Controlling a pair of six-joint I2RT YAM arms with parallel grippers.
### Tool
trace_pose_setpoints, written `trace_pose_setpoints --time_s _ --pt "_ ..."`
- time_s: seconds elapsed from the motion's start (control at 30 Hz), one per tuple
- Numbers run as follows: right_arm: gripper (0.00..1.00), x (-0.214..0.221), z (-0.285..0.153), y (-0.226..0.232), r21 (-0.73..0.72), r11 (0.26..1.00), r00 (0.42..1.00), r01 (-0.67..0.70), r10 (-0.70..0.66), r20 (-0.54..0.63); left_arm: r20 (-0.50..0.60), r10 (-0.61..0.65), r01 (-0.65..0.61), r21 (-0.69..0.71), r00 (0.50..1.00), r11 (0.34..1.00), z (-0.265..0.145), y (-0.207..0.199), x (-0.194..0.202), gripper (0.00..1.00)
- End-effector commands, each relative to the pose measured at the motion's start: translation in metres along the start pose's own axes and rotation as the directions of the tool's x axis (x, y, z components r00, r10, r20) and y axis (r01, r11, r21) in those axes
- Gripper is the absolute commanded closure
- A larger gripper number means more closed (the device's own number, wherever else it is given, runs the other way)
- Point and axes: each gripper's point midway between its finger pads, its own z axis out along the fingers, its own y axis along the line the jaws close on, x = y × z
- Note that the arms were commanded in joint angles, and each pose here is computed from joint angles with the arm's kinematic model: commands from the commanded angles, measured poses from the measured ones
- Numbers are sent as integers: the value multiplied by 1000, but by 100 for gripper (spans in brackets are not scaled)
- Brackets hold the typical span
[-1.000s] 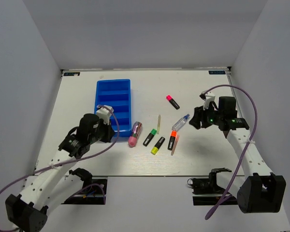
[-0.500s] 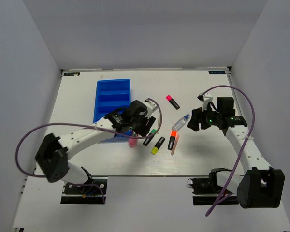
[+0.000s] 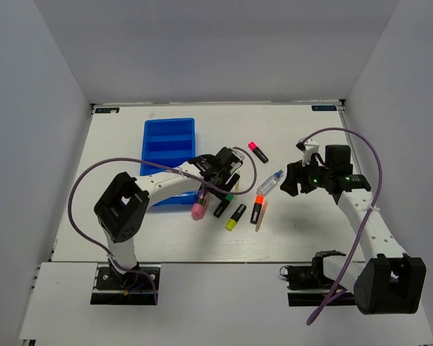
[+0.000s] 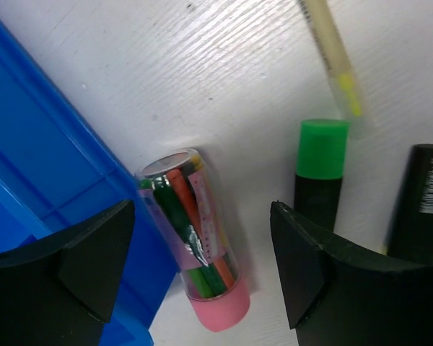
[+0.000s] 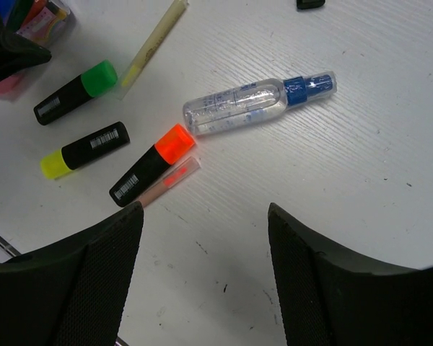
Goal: Sort the stationery into containers
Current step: Pick up the stationery from the center of the board.
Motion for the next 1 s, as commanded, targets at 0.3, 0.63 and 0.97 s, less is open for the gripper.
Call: trace_pose_setpoints --time_s 0.3,0.63,0.97 --pt "27 -12 -8 -5 26 999 999 20 -21 42 -61 7 -16 -156 998 988 14 21 12 19" --pt "27 -14 -12 -7 38 999 998 17 -19 55 -99 16 -30 -137 995 990 26 5 22 30" --pt "27 -19 -19 -10 63 998 996 16 -22 90 -131 -5 -8 -103 991 995 32 -6 25 74"
